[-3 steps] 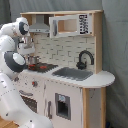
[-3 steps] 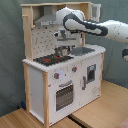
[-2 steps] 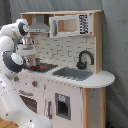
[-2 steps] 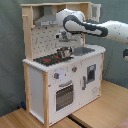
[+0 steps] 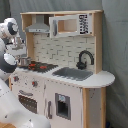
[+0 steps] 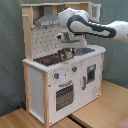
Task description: Play with the kitchen
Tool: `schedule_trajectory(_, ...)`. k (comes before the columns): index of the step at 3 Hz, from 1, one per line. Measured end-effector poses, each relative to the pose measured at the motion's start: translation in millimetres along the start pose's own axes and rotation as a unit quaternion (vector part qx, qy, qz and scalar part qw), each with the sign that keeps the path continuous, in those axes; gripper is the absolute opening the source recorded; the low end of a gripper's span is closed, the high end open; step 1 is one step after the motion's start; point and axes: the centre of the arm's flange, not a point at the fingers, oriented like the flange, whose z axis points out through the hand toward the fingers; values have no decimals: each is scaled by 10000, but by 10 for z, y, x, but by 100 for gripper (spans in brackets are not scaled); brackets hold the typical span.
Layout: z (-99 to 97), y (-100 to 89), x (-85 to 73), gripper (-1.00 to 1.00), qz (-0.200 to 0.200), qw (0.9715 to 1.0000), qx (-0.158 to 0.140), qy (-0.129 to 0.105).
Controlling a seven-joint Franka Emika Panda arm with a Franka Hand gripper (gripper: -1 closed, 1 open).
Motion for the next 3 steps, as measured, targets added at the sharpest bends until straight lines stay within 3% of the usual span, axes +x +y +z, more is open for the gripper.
schedule_trajectory(3, 114, -328, -154, -100, 3, 9999, -62, 79)
